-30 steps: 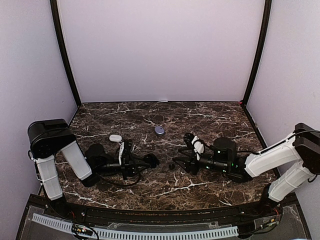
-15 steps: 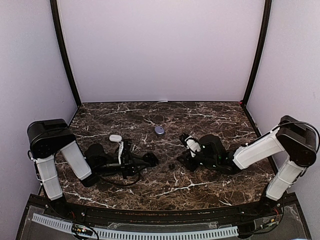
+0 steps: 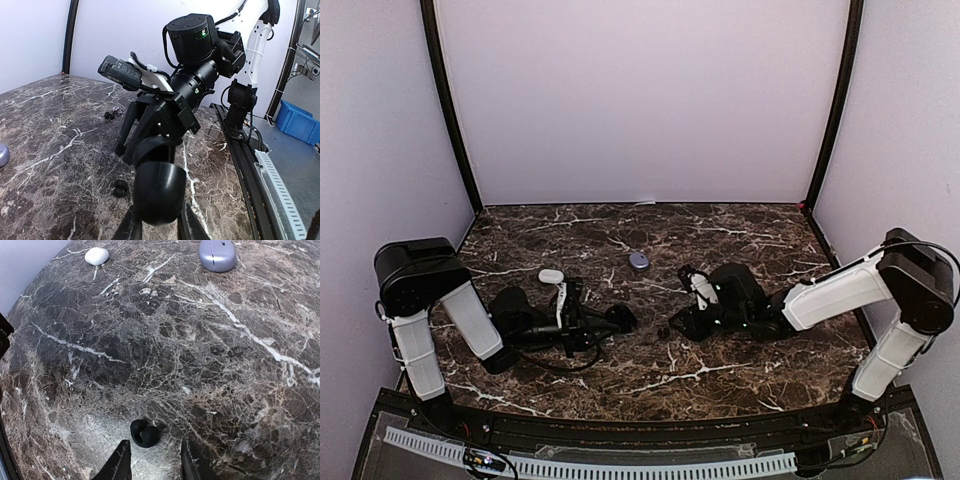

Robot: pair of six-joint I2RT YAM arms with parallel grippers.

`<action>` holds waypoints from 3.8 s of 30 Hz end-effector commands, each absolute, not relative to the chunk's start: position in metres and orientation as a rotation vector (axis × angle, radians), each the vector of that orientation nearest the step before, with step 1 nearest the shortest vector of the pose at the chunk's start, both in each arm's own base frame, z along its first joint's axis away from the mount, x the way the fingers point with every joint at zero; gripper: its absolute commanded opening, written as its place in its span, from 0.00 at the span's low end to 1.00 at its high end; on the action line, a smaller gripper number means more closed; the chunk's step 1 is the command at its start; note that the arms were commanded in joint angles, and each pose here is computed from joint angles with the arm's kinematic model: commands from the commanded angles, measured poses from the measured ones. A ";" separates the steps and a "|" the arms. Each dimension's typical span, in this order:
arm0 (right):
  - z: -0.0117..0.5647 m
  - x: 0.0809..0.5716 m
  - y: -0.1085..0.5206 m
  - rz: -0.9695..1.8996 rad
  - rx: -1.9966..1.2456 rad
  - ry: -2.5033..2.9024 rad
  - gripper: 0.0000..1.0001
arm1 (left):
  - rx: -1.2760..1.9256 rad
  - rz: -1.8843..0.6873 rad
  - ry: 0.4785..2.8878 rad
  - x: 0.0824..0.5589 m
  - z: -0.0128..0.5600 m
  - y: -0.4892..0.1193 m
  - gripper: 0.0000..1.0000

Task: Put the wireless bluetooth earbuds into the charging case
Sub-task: Adjust the right earbud at the center of the board, then pick up the right earbud from the center of the board.

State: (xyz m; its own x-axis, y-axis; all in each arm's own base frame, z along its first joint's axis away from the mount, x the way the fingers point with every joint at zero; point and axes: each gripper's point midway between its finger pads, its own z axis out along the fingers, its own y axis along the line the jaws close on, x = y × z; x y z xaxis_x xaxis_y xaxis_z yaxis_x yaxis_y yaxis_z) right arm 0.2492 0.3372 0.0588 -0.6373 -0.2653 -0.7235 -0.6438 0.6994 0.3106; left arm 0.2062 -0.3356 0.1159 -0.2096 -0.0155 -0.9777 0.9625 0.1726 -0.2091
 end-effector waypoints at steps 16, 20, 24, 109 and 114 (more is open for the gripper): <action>0.038 0.237 0.354 0.802 -0.515 2.385 0.18 | 0.967 -1.234 1.316 0.203 0.146 -0.333 0.20; 0.032 0.239 0.358 0.786 -0.533 2.399 0.12 | 0.967 -1.232 1.316 0.203 0.146 -0.333 0.20; 0.029 0.240 0.363 0.791 -0.549 2.400 0.10 | 0.968 -1.229 1.315 0.202 0.146 -0.332 0.20; 0.053 0.231 0.349 0.713 -0.749 2.375 0.27 | 0.953 -1.184 1.303 0.204 0.154 -0.327 0.20; 0.044 0.238 0.363 0.757 -0.681 2.406 0.27 | 0.952 -1.184 1.301 0.204 0.155 -0.326 0.20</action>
